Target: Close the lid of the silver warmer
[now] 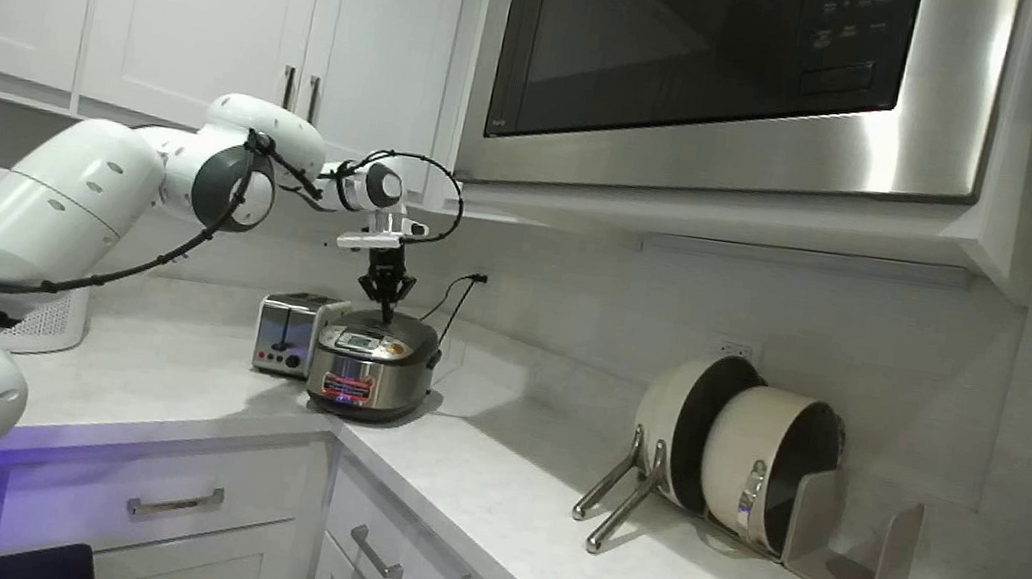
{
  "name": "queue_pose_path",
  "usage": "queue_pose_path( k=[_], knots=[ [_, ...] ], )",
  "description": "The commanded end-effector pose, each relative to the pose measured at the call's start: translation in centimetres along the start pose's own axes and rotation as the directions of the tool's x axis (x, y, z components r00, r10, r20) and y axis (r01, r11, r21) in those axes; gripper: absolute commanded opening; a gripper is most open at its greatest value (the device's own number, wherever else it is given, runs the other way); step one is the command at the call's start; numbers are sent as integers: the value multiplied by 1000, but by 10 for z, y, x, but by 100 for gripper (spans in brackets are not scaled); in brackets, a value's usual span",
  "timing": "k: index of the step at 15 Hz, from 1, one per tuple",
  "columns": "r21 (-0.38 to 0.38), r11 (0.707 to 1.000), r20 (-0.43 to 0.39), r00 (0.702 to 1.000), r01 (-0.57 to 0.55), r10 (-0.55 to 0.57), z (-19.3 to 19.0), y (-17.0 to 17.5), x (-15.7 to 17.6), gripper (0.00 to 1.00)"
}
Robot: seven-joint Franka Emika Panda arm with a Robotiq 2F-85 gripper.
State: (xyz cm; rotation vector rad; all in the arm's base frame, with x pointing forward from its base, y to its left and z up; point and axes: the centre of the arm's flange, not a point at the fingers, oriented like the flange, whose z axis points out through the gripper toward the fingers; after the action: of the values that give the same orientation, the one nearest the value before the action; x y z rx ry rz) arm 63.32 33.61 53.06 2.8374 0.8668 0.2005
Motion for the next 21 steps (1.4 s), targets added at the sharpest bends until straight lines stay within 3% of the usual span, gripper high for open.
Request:
queue_pose_path(
  k=[1,9,15,21],
  knots=[
    [26,1000,54,999,3,-5,19,-5,-2,40],
    [-3,1000,31,999,27,-27,-32,-9,5,99],
    [39,999,-48,998,33,-31,-95,-16,0,100],
    [49,997,-115,991,-67,73,-160,4,-33,100]
  ],
)
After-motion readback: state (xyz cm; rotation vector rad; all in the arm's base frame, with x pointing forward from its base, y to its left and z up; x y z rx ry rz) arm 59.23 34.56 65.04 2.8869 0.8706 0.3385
